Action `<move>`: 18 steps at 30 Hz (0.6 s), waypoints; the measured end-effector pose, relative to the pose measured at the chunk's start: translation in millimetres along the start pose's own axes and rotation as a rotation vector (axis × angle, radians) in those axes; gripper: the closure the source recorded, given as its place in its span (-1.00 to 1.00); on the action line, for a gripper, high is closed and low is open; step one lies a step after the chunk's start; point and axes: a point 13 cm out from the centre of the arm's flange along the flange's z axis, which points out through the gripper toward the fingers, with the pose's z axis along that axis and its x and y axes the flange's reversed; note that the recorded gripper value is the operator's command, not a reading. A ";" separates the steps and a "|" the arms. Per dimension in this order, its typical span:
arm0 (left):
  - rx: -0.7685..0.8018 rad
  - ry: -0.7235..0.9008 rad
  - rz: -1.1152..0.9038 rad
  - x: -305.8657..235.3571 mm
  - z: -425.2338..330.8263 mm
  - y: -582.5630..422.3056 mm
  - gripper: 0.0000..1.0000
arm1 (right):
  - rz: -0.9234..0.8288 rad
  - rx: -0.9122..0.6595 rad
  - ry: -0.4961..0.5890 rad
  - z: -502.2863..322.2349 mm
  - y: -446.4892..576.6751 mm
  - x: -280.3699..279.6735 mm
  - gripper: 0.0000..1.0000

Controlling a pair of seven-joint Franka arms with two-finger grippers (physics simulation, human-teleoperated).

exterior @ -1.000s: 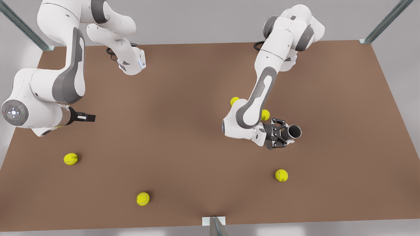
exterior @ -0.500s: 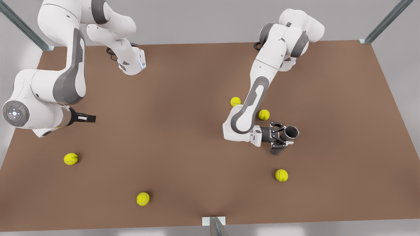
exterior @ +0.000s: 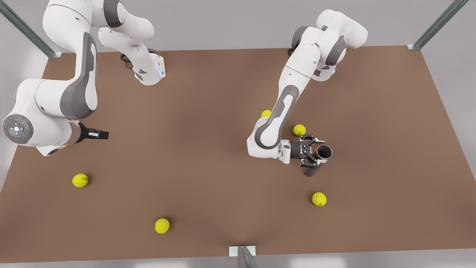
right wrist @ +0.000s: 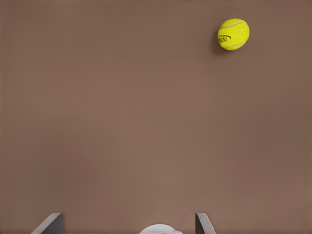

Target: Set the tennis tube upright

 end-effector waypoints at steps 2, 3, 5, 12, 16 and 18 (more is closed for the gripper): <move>0.000 0.004 -0.009 0.6 -4.5 -5.2 -1.00 | 0.000 0.000 -0.001 -0.1 0.0 -0.2 -1.00; -0.001 0.005 -0.011 1.0 -6.3 -7.1 -1.00 | 0.000 0.000 -0.001 -0.1 0.1 -0.3 -1.00; -0.003 0.006 -0.012 2.2 -8.4 -10.3 -1.00 | 0.000 0.000 -0.001 0.0 0.1 -0.5 -1.00; 0.033 0.059 -0.032 15.8 -52.8 -21.4 -1.00 | -0.001 -0.001 -0.002 -0.2 -0.7 -0.8 -1.00; 0.049 0.322 -0.033 -8.7 -127.8 -20.2 -1.00 | -0.003 -0.002 -0.003 -0.2 -0.6 -0.8 -1.00; -0.067 0.540 -0.027 -62.6 -79.0 -49.2 -1.00 | -0.004 -0.001 -0.003 -0.1 -0.6 -0.8 -1.00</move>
